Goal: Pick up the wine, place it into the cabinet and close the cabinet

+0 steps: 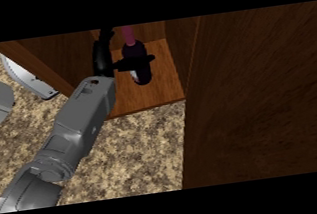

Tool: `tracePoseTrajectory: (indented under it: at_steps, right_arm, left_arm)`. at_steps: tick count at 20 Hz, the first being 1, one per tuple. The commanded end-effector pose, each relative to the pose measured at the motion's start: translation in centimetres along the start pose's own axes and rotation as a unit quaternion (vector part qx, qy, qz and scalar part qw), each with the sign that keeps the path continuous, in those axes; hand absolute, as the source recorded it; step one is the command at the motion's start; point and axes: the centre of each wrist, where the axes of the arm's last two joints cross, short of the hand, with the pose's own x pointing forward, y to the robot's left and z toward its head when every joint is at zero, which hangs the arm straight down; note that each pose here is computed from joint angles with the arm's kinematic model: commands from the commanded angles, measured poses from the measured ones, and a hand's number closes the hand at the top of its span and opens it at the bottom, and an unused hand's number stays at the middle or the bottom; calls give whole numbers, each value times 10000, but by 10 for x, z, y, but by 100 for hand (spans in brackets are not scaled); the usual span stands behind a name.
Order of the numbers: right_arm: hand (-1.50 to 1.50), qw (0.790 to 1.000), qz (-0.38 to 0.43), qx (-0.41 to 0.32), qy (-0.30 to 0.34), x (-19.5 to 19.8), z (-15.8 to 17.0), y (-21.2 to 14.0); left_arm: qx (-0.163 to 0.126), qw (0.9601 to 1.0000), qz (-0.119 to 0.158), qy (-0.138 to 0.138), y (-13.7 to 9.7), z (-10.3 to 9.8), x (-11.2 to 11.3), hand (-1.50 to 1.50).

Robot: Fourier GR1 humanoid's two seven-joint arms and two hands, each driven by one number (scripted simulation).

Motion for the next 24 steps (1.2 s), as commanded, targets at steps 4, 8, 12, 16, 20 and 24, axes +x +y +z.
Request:
tracePoseTrajectory:
  at_steps: [4, 8, 12, 16, 20, 24]
  right_arm:
    - [-150, 9988, -472, 104, -106, 29, 5, 2]
    - [-150, 9988, -473, 56, -131, 30, 8, 0]
    - [-150, 9988, -494, -17, 36, 30, 9, 0]
    - [-150, 9990, -449, 3, -4, 30, 9, 2]
    - [-150, 9988, -474, -77, 27, 45, 18, 0]
    - [-150, 9989, -406, -177, 134, 57, 17, -5]
  left_arm:
    - [-388, 9970, 580, -332, -3, -7, 15, -150]
    - [-430, 9908, 1170, -523, -3, -10, 21, 150]
    - [-833, 9801, 1669, -683, -23, 1, 20, 150]
    - [-1068, 9737, 1898, -668, -37, -2, 38, -150]
    - [-1283, 9679, 2092, -545, -38, -7, 50, -150]
    - [-1395, 9663, 2083, -588, -32, -13, 56, -150]
